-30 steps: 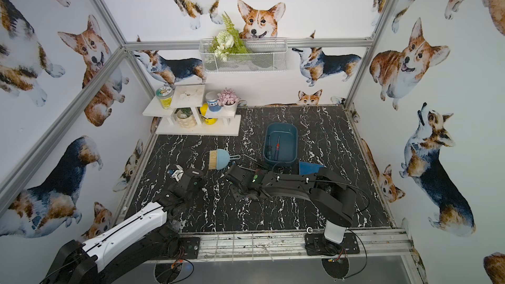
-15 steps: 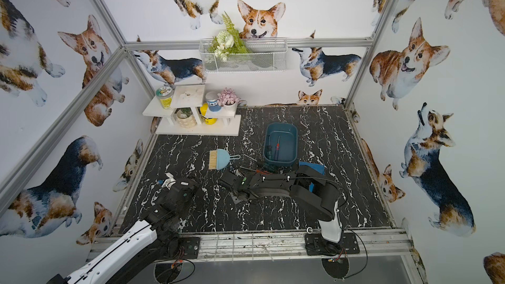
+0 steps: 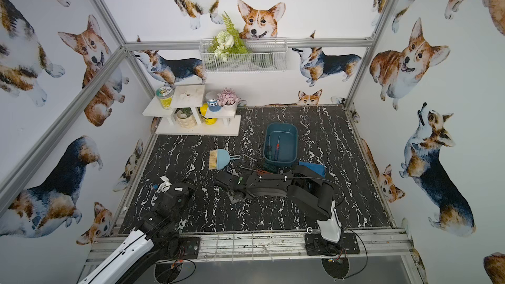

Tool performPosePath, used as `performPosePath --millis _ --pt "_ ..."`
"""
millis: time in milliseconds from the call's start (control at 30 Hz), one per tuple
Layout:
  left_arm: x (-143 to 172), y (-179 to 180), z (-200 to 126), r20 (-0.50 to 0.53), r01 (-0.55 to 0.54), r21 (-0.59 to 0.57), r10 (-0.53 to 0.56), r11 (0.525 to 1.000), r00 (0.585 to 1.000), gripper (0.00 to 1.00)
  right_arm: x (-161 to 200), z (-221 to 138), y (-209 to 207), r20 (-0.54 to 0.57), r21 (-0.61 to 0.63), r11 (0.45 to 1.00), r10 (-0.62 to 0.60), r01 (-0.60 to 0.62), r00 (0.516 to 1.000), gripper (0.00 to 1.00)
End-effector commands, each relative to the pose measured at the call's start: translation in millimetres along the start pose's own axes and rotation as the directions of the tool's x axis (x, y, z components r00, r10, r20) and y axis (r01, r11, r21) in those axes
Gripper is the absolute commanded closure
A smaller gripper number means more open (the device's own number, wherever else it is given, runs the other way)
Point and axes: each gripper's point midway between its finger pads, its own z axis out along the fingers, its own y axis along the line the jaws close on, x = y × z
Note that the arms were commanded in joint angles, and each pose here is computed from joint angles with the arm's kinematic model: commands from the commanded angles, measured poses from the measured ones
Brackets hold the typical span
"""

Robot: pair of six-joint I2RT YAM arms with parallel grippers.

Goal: Put the screwdriver on the desktop into the storage box
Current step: Pick up the screwdriver from the center of the board, then place the screwdriver in the storage box.

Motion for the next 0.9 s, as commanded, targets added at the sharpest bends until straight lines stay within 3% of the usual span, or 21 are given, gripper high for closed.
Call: performPosePath --millis 0,100,200,333,500,600,733,867 --pt "2 -1 0 -0.014 -0.021 -0.004 0.021 1.000 1.000 0.54 -21 -27 9 0.063 -0.060 0.998 0.012 -0.008 0.998 1.00" --pt "0 -10 1 -0.018 -0.047 0.009 0.047 0.999 0.999 0.54 -49 -58 7 0.144 -0.137 0.988 0.085 -0.065 0.986 1.00" --pt "-3 -26 0 -0.024 -0.090 0.030 0.091 0.995 0.996 0.54 -75 -84 -26 0.227 -0.179 0.967 0.218 -0.180 0.949 1.00" --pt "-3 -47 -1 -0.043 -0.133 0.063 0.136 0.989 0.990 0.54 -95 -103 -106 0.339 -0.185 0.916 0.399 -0.356 0.852 0.99" --pt "10 -62 6 -0.108 -0.158 0.098 0.169 0.982 0.980 0.54 -87 -78 -213 0.310 -0.177 0.803 0.595 -0.570 0.742 0.99" --pt "22 -67 11 -0.164 -0.168 0.108 0.184 0.980 0.969 0.54 -79 -57 -250 0.292 -0.110 0.783 0.614 -0.612 0.733 0.99" --pt "32 -76 12 -0.209 -0.178 0.126 0.202 0.976 0.957 0.54 -71 -32 -277 0.278 0.064 0.818 0.536 -0.572 0.797 0.99" --pt "34 -74 12 -0.213 -0.193 0.118 0.215 0.974 0.953 0.54 -62 -13 -284 0.244 0.080 0.807 0.553 -0.585 0.797 0.99"
